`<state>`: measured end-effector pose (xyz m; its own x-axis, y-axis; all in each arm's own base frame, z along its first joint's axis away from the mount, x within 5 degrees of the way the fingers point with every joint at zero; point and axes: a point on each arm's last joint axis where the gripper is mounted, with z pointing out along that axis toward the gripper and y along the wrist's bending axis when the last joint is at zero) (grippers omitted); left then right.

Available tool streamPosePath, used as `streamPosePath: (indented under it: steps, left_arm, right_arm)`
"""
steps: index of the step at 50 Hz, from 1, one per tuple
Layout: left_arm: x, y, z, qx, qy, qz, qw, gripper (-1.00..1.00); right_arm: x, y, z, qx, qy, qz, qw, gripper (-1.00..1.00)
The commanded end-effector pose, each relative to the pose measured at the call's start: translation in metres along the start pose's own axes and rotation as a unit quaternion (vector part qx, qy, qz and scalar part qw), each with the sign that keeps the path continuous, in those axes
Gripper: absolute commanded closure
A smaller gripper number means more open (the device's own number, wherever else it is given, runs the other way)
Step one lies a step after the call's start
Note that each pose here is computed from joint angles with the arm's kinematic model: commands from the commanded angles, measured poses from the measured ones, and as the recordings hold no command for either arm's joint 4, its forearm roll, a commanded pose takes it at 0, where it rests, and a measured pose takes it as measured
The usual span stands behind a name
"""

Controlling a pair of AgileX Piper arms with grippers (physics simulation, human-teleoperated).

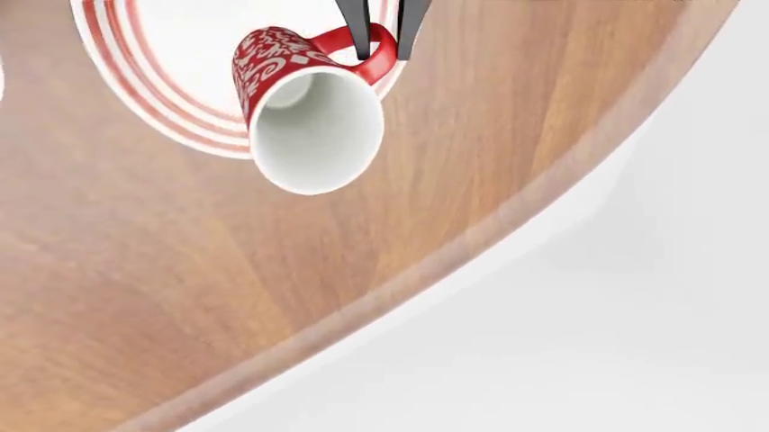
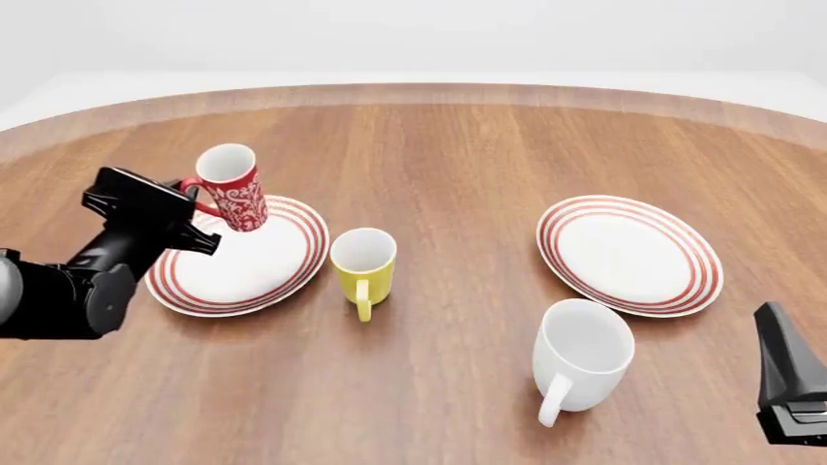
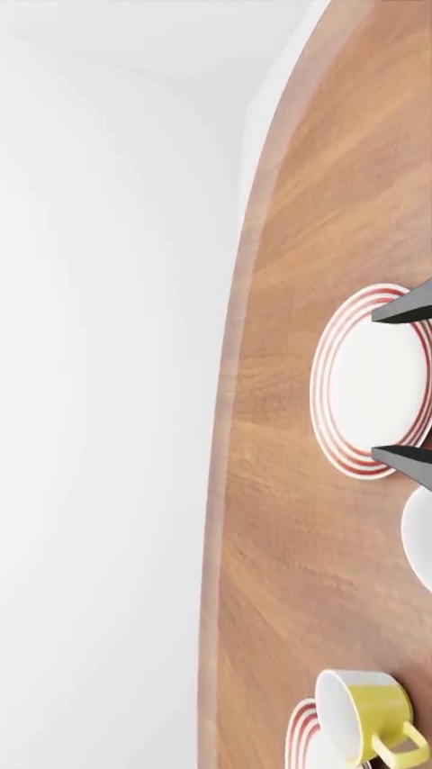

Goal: Put the red mug on the left plate.

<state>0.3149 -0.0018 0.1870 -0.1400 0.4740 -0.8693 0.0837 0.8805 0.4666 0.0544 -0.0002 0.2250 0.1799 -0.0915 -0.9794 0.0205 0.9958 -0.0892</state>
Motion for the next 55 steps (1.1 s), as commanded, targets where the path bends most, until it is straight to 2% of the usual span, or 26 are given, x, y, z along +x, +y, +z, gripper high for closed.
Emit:
streamPosePath:
  steps: [1,18,48,55]
  left_arm:
    - [0.010,0.000,0.011,-0.008,0.001,0.000,1.0000,1.00]
    - [0.016,-0.005,0.017,-0.009,-0.004,-0.007,0.9999,1.00]
    - [0.042,-0.017,0.017,0.006,0.028,-0.013,0.9995,1.00]
    - [0.045,-0.014,0.016,-0.002,0.028,-0.015,0.9995,1.00]
  right_arm:
    - [0.000,0.000,0.000,0.001,0.000,0.001,1.0000,-1.00]
    - [0.000,0.000,0.000,0.002,0.001,0.003,1.0000,-1.00]
    - [-0.002,0.000,0.000,0.001,-0.003,0.002,1.0000,-1.00]
    - [-0.002,0.000,0.000,0.001,-0.004,0.002,1.0000,-1.00]
